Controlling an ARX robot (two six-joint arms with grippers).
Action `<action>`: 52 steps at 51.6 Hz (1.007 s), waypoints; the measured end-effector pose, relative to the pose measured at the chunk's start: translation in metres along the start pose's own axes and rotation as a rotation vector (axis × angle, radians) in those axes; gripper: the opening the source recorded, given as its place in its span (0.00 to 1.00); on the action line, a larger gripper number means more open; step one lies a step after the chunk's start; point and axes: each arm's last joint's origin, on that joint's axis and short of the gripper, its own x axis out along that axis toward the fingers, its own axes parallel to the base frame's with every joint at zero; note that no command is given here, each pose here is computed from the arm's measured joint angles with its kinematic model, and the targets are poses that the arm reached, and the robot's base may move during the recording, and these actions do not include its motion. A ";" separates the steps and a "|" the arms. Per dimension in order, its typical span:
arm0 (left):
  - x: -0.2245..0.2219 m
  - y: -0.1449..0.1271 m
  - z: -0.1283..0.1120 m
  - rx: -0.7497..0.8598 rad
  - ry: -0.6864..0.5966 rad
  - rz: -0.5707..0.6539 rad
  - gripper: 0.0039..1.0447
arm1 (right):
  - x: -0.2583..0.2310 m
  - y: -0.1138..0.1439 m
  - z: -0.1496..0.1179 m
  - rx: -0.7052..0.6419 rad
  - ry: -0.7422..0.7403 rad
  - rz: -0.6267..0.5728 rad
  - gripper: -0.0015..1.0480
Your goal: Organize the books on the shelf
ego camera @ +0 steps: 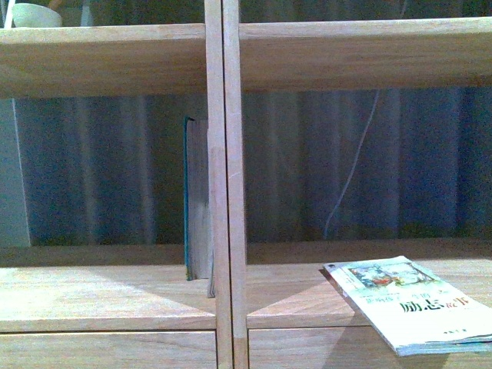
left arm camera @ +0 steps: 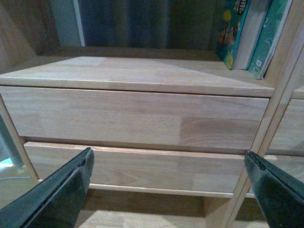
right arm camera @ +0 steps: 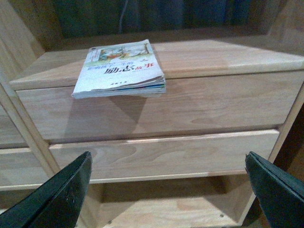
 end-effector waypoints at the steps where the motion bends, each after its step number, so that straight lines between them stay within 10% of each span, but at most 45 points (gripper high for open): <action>1: 0.000 0.000 0.000 0.000 0.000 -0.001 0.93 | 0.001 0.000 0.001 0.014 0.005 0.003 0.93; 24: 0.000 0.000 0.000 0.000 0.000 0.000 0.93 | 0.098 0.013 0.078 0.808 0.444 0.099 0.93; 52: 0.000 0.000 0.000 0.000 0.000 0.000 0.93 | 0.176 0.048 0.043 1.065 0.618 -0.023 0.93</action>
